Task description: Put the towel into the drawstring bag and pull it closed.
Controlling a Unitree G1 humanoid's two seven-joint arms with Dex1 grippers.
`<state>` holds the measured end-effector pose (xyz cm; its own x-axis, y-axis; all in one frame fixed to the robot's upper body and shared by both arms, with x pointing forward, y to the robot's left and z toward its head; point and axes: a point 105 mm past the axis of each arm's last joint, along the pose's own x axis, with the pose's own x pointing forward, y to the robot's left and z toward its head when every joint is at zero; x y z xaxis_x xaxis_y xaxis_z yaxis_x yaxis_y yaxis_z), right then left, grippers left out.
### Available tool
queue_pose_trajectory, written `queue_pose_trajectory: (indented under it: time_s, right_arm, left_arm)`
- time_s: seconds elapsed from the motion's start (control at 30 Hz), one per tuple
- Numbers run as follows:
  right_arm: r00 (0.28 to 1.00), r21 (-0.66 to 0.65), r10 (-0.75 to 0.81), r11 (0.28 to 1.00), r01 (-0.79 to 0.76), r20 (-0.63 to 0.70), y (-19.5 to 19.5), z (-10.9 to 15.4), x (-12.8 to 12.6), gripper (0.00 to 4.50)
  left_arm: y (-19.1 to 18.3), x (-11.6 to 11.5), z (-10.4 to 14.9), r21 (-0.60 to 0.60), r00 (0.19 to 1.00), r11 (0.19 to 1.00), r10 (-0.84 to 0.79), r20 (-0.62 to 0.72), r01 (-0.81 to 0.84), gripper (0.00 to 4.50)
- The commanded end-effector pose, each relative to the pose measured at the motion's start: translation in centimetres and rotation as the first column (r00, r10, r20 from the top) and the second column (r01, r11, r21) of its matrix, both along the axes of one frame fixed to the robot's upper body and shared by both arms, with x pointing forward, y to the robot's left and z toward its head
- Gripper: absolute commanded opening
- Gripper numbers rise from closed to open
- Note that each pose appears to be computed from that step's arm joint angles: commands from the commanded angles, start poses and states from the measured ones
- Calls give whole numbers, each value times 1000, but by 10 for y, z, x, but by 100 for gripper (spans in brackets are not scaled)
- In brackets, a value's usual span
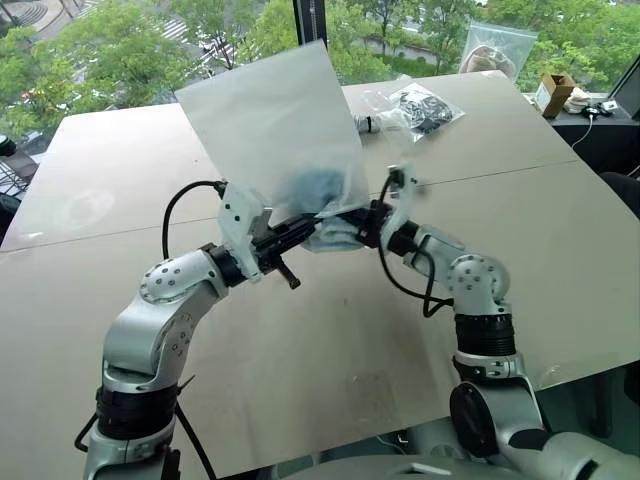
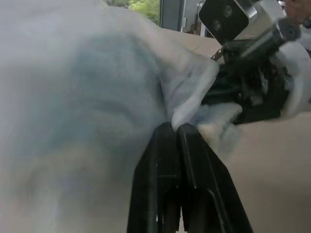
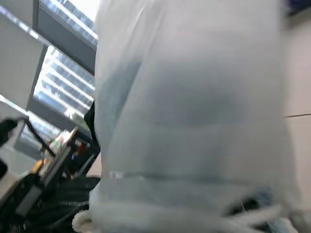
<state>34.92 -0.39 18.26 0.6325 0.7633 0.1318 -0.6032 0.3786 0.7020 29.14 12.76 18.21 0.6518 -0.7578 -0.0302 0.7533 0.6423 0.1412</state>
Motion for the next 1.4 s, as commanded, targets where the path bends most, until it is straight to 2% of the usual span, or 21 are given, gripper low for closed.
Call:
queue_pose_trajectory:
  time_s: [0.03, 0.13, 0.2, 0.27, 0.37, 0.47, 0.6, 0.67, 0.73, 0.77, 0.9, 1.13, 1.27, 1.4]
  right_arm:
    - [997, 322, 69, 945, -51, -46, 33, 50, -12, 1]
    - [979, 485, 82, 875, 18, -184, 33, 62, -3, 1]
    - [964, 508, 104, 861, 36, -244, 37, 63, -1, 1]
    - [963, 449, 97, 893, 27, -251, 48, 61, -4, 1]
    - [981, 227, 10, 973, 35, -194, 58, 42, -6, 1]
    - [983, 30, -154, 987, 157, -100, 45, 20, 8, 1]
    - [974, 25, -201, 979, 204, -101, 40, 18, 16, 1]
    - [987, -10, -159, 987, 159, -29, 48, 23, 11, 1]
    - [995, -15, -102, 995, 103, 10, 54, 27, 4, 103]
    - [996, -10, -89, 996, 89, 15, 55, 28, 2, 129]
    - [995, -52, -83, 995, 86, 53, 47, 25, -1, 284]
    - [998, -77, -51, 996, 54, 39, 28, 17, -13, 284]
    - [1000, -28, 20, 999, -20, 0, 7, 19, -24, 284]
    - [987, -123, 127, 986, -114, 98, -10, 21, -45, 284]
  left_arm:
    - [-3, 0, 6, 18, 999, 1000, -15, 39, 14, 0]
    - [-7, 2, 6, 14, 999, 1000, -22, 41, 22, 0]
    - [-10, 3, 7, 9, 998, 1000, -30, 46, 30, 0]
    - [-14, 4, 8, -3, 998, 999, -37, 52, 37, 0]
    - [-19, 6, 14, -19, 996, 999, -43, 73, 44, 0]
    - [-19, 11, 24, -46, 994, 999, -24, 104, 29, 0]
    - [-17, 19, 32, -74, 992, 997, 7, 126, 3, 0]
    - [-19, 26, 32, -70, 990, 997, 25, 139, -15, 0]
    - [-23, 32, 33, -75, 988, 997, 37, 149, -26, 0]
    - [-24, 34, 34, -75, 987, 997, 40, 153, -28, 0]
    - [-21, 40, 31, -70, 986, 996, 63, 154, -52, 0]
    - [-18, 43, 24, -56, 986, 996, 80, 149, -72, 0]
    - [-16, 46, 23, -59, 984, 994, 99, 150, -91, 0]
    - [-17, 47, 22, -59, 984, 994, 98, 150, -90, 0]
